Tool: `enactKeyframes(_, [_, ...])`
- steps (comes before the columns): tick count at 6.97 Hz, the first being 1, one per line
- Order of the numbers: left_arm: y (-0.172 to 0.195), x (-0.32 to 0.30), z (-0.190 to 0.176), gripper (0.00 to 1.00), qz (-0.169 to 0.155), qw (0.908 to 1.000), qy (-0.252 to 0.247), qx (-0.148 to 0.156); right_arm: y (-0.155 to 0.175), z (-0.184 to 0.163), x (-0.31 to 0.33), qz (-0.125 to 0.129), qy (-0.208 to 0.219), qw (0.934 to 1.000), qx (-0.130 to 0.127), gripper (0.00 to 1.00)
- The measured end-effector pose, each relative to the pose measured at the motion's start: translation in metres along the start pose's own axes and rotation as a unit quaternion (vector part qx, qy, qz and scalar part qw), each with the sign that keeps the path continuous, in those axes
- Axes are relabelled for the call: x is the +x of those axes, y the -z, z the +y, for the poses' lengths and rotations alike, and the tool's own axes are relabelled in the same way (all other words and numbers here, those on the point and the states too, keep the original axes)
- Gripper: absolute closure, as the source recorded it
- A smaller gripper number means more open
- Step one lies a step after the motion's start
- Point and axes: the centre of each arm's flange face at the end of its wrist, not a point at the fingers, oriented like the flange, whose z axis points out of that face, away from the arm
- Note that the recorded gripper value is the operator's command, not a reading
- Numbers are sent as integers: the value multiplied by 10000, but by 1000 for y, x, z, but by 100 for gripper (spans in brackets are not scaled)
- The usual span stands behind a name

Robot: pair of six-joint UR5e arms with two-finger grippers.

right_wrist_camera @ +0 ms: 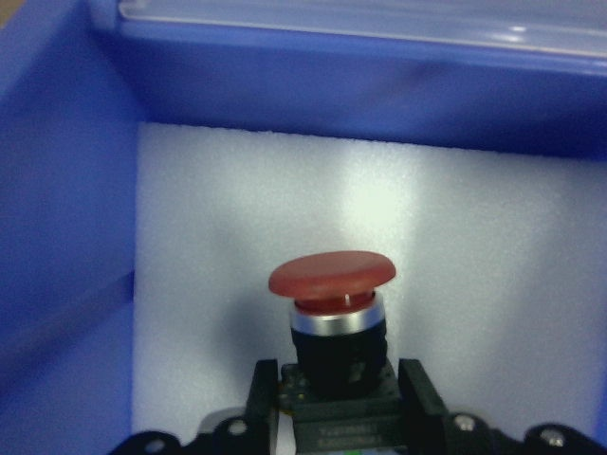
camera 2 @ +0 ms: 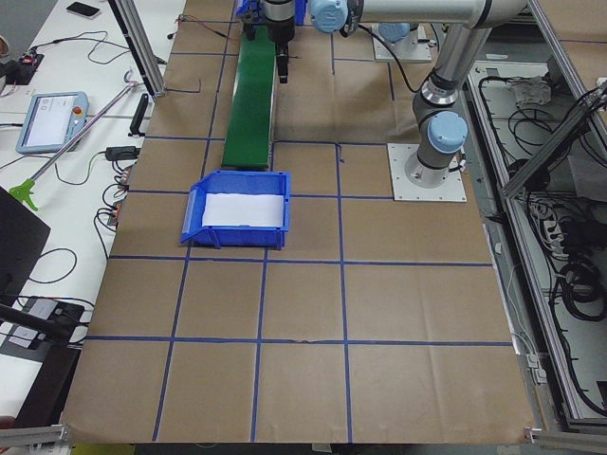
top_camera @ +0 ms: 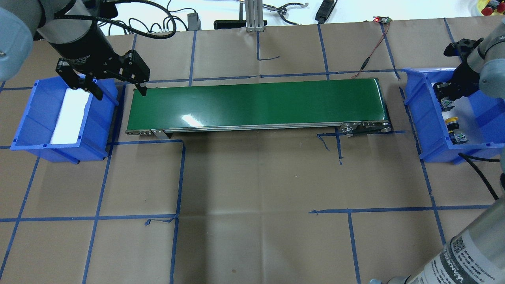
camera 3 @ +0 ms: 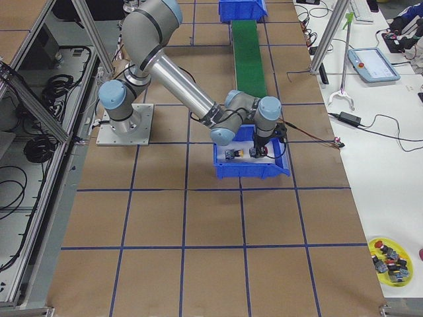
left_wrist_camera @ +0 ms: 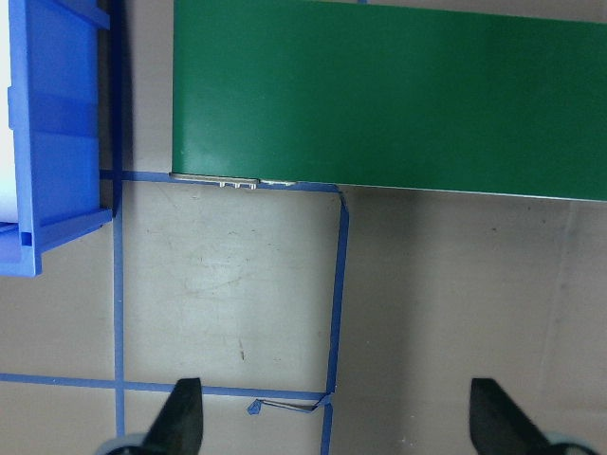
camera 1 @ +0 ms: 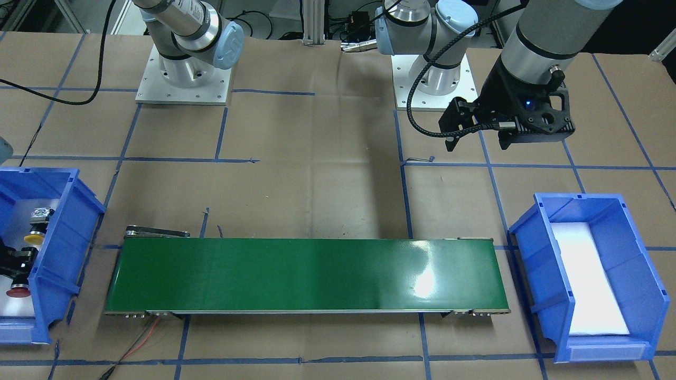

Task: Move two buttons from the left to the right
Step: 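Carry the red button into the blue bin beside the yellow one, then open the right gripper and lift it out of the bin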

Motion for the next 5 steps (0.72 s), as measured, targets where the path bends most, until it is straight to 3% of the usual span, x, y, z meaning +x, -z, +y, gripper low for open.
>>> enactKeyframes(3, [0,0,0,0,0,10000,0,0,15,-2,2,71,-16,10000,66,1])
enactKeyframes(5, [0,0,0,0,0,10000,0,0,63,-14,7,287,-68,9989,372,0])
